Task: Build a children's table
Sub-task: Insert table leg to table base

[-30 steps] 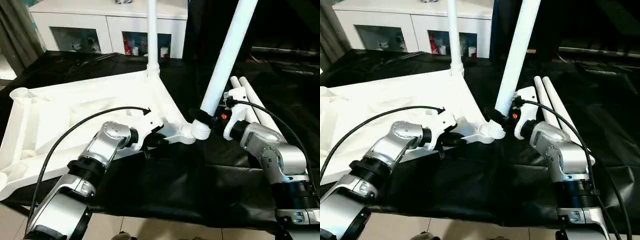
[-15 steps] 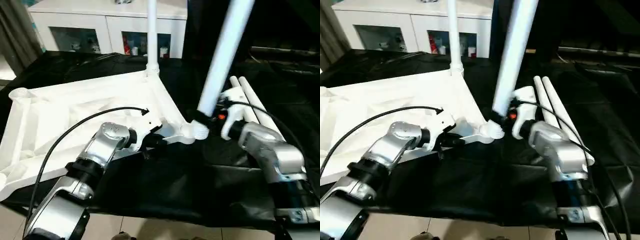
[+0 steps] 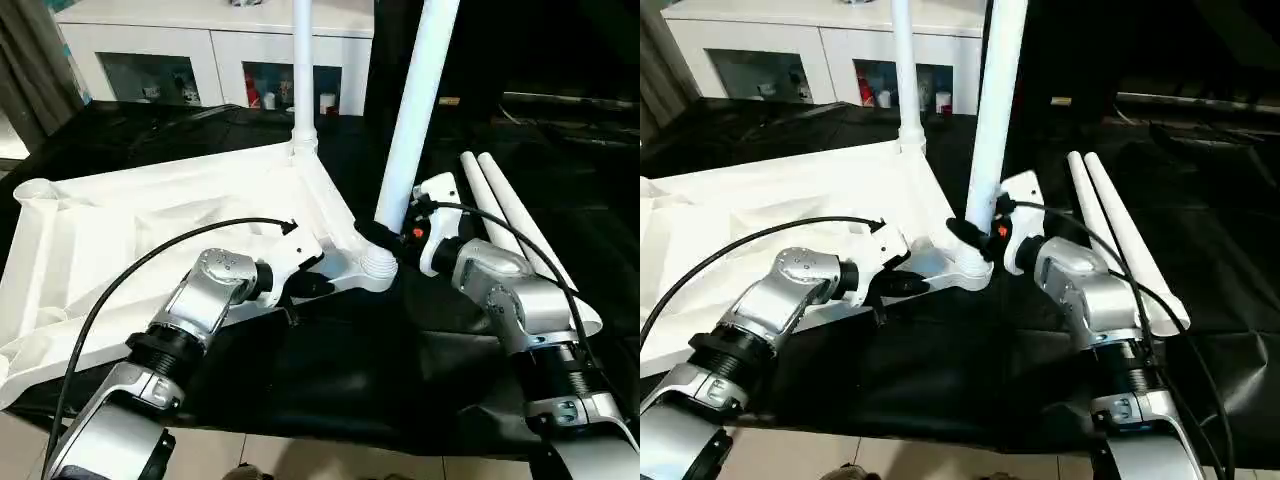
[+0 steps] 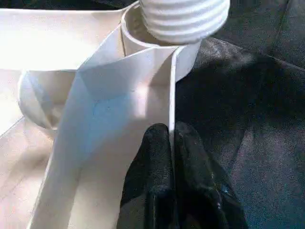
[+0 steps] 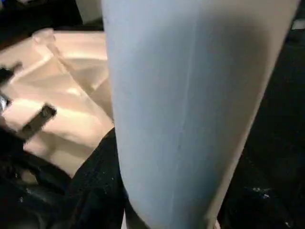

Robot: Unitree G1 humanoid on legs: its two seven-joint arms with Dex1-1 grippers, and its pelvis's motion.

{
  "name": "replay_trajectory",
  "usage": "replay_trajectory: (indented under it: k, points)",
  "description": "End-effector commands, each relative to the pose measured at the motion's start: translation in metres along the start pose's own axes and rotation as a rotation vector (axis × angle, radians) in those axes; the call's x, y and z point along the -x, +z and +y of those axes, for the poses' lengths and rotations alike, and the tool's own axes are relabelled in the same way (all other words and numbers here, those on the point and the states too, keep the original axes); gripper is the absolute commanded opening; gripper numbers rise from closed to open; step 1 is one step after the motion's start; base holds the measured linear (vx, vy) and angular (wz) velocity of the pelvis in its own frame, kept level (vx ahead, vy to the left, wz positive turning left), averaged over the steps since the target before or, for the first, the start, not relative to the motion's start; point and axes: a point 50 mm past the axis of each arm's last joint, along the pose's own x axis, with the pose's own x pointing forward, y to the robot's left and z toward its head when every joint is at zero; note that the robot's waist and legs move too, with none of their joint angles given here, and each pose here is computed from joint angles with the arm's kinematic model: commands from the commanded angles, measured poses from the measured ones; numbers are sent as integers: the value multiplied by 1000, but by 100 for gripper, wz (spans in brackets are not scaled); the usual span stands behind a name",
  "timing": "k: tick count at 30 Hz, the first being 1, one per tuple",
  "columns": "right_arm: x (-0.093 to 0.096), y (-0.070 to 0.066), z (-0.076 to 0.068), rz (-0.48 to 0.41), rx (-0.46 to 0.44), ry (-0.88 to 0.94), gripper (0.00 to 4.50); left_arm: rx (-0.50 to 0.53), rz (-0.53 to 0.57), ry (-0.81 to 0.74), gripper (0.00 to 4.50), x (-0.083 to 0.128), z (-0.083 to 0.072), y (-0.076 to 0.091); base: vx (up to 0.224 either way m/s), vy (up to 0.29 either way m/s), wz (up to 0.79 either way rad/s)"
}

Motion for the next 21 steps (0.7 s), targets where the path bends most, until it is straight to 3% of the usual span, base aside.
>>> replay_trajectory:
  k: [1,6,10,21]
  points:
    - [0,7,-1,-15,33,7,189,25,8,0,0,0,-3,-8,0,0,0]
    - [2,4,-7,-16,24,-13,189,11,-22,-4,0,1,-4,-5,0,0,0]
    - [-6,-1,-10,-36,-32,-48,189,-1,-113,-38,0,2,-7,3,0,0,0]
    - [-14,-16,-14,-21,-92,-64,189,4,-98,-7,0,2,-4,-1,0,0,0]
